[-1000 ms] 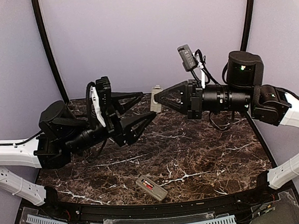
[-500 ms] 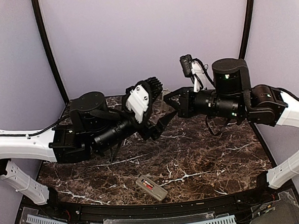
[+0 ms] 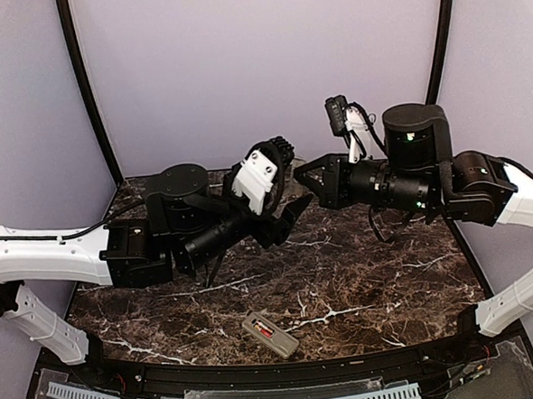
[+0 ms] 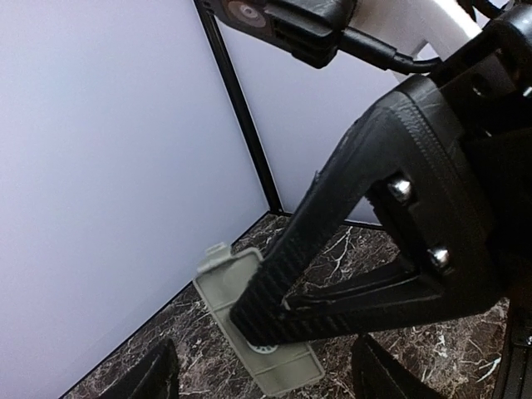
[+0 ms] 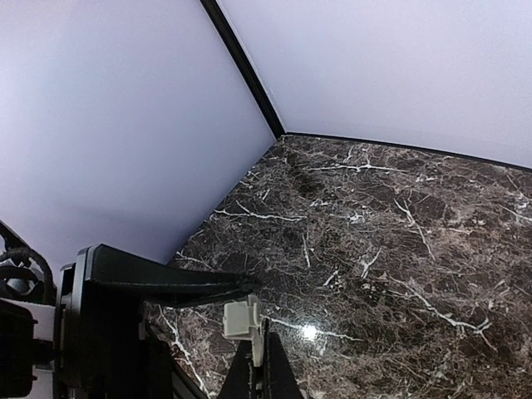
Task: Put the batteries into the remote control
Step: Pass from the right arm to the left, then pass from the left arm to the right
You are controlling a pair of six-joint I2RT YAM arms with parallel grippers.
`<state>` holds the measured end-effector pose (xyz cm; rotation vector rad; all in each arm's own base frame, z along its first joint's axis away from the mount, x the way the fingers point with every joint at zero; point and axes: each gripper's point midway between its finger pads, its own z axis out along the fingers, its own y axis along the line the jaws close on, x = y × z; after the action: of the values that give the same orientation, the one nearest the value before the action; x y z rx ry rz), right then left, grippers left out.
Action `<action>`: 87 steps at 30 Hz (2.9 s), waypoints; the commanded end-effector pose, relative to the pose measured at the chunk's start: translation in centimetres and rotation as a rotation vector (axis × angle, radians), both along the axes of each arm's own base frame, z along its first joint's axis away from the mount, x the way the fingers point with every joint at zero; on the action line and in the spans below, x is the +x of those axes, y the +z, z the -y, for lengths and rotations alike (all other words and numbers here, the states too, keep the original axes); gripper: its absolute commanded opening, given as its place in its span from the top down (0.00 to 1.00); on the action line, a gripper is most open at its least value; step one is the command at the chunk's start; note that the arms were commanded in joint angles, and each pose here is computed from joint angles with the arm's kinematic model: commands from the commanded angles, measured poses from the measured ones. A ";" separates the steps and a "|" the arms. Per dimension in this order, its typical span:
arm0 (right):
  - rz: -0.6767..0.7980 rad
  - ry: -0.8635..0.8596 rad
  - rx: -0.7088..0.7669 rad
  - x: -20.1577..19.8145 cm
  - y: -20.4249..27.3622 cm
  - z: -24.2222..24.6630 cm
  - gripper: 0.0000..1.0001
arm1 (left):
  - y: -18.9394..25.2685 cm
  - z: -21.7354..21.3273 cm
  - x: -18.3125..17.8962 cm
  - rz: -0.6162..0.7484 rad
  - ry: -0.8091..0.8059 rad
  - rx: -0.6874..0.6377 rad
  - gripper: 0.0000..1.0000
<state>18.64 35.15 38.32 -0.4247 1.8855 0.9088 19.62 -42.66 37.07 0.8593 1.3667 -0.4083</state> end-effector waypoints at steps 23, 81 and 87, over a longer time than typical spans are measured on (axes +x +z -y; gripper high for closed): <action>0.031 0.065 0.017 -0.6 1.2 -1.8 1.00 | 0.9 -0.6 0.7 -0.047 0.004 -0.084 0.59; 0.705 0.886 0.188 -14.7 7.9 -2.1 0.56 | 5.0 -1.6 -13.2 0.054 -0.802 -0.272 0.98; 0.668 0.875 0.187 -14.4 7.7 -2.3 0.60 | 4.8 -1.5 -13.0 0.051 -0.791 -0.266 0.99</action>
<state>4.37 37.64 45.05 -1.3423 0.9618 1.2521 6.61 -41.50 41.46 1.1710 0.8621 -1.1363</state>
